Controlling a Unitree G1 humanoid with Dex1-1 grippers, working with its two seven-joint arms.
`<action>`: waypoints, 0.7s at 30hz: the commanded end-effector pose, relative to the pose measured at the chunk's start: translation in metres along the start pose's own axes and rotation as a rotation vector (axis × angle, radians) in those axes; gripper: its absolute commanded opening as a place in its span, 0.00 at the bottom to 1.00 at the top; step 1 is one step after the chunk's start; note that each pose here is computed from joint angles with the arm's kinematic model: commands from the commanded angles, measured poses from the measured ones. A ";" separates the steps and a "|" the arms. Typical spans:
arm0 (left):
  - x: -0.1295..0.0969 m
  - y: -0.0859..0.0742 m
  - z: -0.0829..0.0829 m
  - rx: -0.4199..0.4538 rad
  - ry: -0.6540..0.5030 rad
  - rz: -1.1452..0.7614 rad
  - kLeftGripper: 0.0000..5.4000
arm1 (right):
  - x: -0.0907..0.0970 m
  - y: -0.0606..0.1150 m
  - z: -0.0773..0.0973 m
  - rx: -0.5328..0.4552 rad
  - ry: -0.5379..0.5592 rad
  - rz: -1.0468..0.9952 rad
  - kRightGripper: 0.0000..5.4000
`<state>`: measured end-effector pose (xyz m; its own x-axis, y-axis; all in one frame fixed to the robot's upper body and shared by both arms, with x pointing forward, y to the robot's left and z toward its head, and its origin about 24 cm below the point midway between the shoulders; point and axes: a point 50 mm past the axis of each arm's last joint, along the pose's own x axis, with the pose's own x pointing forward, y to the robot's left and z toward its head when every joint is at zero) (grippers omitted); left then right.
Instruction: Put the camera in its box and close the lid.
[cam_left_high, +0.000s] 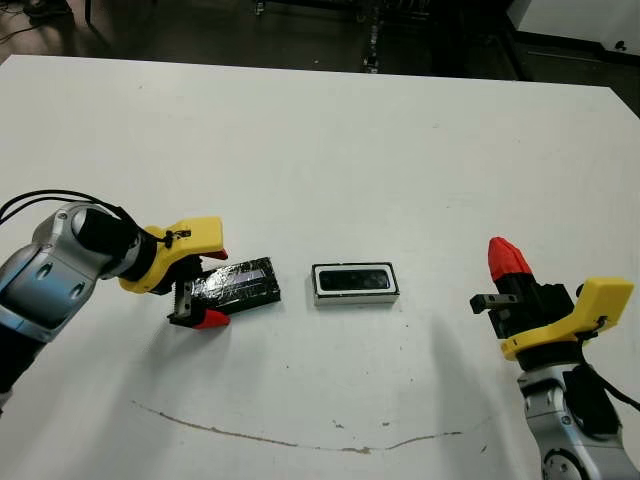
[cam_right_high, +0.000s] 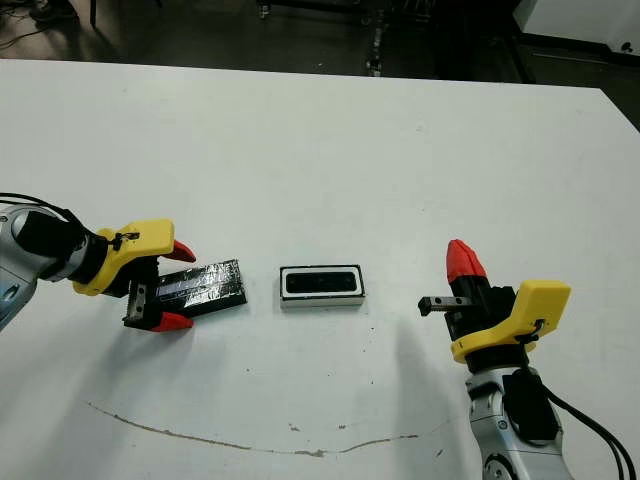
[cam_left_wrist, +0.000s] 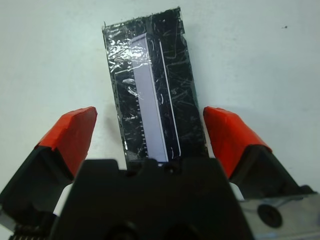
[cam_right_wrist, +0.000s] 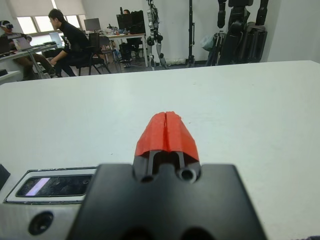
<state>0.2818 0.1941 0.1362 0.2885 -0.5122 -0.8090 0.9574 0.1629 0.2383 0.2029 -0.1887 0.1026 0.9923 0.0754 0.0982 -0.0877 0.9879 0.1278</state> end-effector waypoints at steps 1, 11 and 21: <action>0.003 -0.004 -0.004 -0.036 0.015 0.001 0.99 | -0.002 -0.003 0.000 -0.014 0.014 -0.011 0.00; 0.003 -0.008 -0.008 -0.125 -0.024 -0.018 0.76 | -0.002 -0.004 0.000 -0.008 0.015 -0.012 0.00; 0.004 -0.009 -0.009 -0.118 -0.019 -0.054 0.59 | -0.002 -0.003 0.000 -0.011 0.014 -0.014 0.00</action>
<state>0.2762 0.1958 0.1305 0.2625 -0.5453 -0.7961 0.9596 0.2338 0.1563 0.2027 -0.1890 0.1029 0.9923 0.0735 0.0996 -0.0862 0.9878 0.1301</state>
